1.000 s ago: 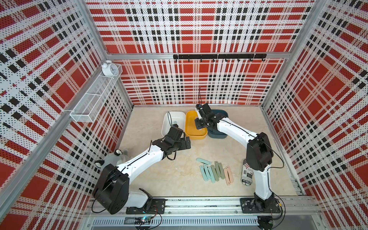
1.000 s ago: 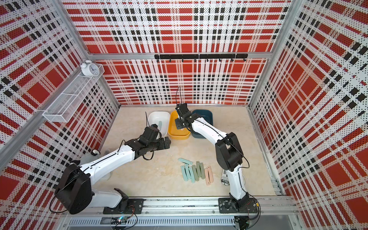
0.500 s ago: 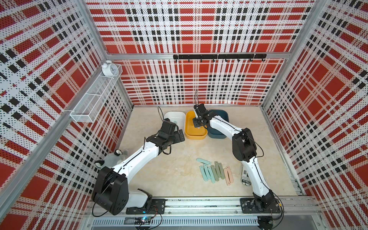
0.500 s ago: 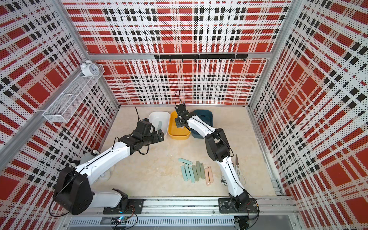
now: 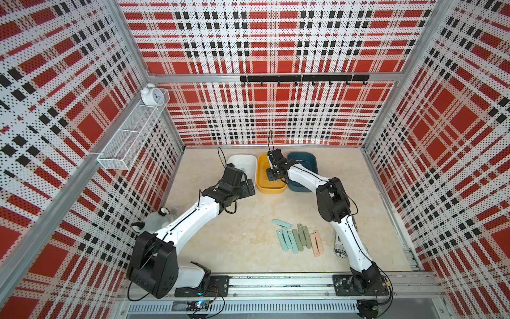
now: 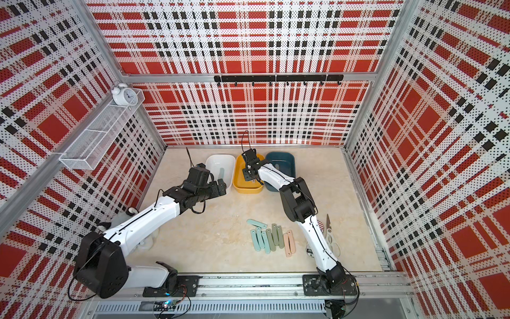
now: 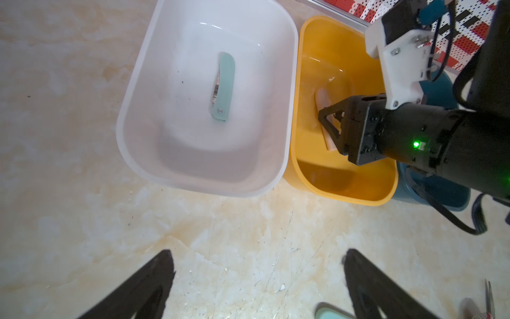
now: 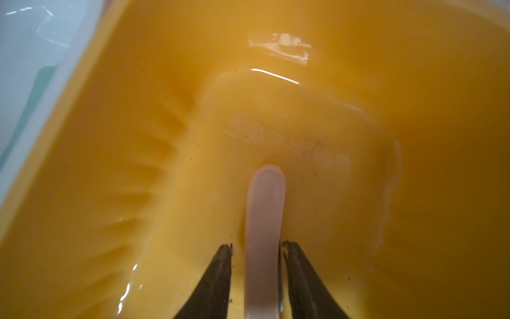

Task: Place the fruit knives into the storage box by color
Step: Place the fruit knife in the storage box, then pick up the fruit knife from the center of the board, then place the fruit knife in the storage box.

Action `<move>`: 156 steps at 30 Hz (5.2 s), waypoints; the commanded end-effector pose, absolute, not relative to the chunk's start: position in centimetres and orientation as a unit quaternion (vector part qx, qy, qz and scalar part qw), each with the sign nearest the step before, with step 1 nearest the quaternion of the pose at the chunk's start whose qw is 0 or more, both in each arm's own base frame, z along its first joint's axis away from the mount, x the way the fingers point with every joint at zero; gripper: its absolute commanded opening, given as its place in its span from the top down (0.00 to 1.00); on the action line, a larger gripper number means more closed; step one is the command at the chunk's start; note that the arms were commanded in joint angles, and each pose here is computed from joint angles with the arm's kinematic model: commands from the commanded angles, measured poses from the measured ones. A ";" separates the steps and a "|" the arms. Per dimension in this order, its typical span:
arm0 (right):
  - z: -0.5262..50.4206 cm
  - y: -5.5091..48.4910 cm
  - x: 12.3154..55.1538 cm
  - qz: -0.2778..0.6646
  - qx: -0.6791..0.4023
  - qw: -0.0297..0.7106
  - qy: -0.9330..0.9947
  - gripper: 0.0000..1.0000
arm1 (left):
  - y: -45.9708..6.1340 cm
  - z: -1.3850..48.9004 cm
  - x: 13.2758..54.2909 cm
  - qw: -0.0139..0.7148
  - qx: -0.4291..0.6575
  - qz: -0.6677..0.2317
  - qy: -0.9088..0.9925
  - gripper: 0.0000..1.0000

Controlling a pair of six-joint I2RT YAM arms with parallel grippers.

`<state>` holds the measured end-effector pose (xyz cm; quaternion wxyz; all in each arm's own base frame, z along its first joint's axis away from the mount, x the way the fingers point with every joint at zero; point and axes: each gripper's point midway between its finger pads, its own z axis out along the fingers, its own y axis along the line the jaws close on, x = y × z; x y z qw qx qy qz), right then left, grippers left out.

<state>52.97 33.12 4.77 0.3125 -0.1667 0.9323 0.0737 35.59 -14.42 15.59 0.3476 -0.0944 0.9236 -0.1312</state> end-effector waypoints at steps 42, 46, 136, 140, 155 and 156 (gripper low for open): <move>18.6 13.6 35.5 0.095 -0.053 0.380 0.918 0.00 | -31.0 5.0 24.1 0.207 0.370 -0.011 0.906 0.02; 18.6 13.5 35.6 0.091 -0.054 0.379 0.919 0.00 | -31.5 4.6 24.4 0.208 0.371 -0.004 0.905 0.02; 17.6 16.9 35.3 0.125 -0.064 0.363 0.921 0.00 | -26.4 9.2 31.4 0.290 0.175 0.005 0.941 0.81; 17.3 18.8 35.2 0.128 -0.081 0.357 0.922 0.00 | -23.9 11.5 34.2 0.313 0.128 0.014 0.941 0.80; 17.0 20.7 35.9 0.117 -0.109 0.352 0.922 0.00 | -14.0 14.1 47.4 0.325 0.010 0.076 0.943 0.79; 16.9 20.6 36.0 0.113 -0.109 0.353 0.922 0.00 | -13.7 13.7 48.0 0.323 0.006 0.079 0.943 0.79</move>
